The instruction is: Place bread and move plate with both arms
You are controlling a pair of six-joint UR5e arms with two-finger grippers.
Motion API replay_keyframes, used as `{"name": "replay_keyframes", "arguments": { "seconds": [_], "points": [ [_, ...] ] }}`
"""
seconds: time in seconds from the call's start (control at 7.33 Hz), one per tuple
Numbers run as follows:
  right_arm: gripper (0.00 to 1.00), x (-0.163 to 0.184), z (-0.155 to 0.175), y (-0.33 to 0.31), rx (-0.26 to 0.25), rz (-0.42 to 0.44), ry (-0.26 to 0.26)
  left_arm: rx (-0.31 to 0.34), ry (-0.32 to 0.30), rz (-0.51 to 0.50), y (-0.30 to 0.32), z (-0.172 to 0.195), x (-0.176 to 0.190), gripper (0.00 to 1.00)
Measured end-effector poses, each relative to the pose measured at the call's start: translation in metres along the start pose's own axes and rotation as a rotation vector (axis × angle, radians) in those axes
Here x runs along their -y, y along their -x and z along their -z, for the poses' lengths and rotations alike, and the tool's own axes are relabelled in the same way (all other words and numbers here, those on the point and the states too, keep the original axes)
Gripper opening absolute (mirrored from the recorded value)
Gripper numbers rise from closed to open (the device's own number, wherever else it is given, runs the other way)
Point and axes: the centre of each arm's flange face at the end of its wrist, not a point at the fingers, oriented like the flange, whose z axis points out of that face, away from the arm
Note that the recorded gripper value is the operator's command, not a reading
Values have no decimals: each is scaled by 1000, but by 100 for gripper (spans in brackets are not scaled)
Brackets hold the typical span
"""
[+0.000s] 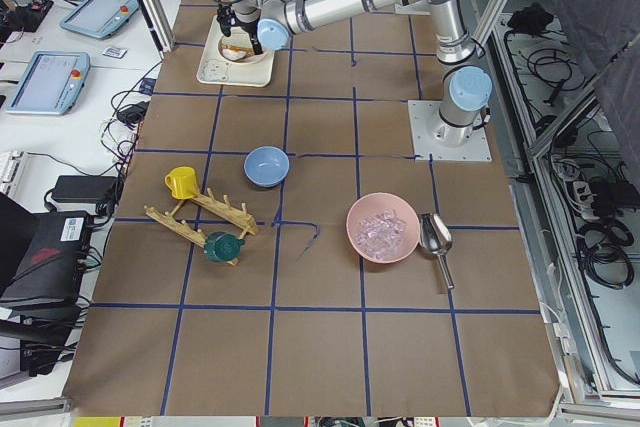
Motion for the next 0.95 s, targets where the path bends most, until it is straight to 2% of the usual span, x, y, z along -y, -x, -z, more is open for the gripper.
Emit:
{"name": "replay_keyframes", "arguments": {
  "seconds": [0.27,0.55,0.68,0.95],
  "points": [
    [100,0,0,1,2,1,1,91,35,5,1,62,-57,100],
    [100,0,0,1,4,1,0,166,13,-47,5,108,-111,100],
    [99,1,1,1,7,0,-10,204,-9,-93,10,125,-134,100],
    [100,6,3,1,19,-5,-46,293,-44,-233,24,143,-156,100]
  ]
}}
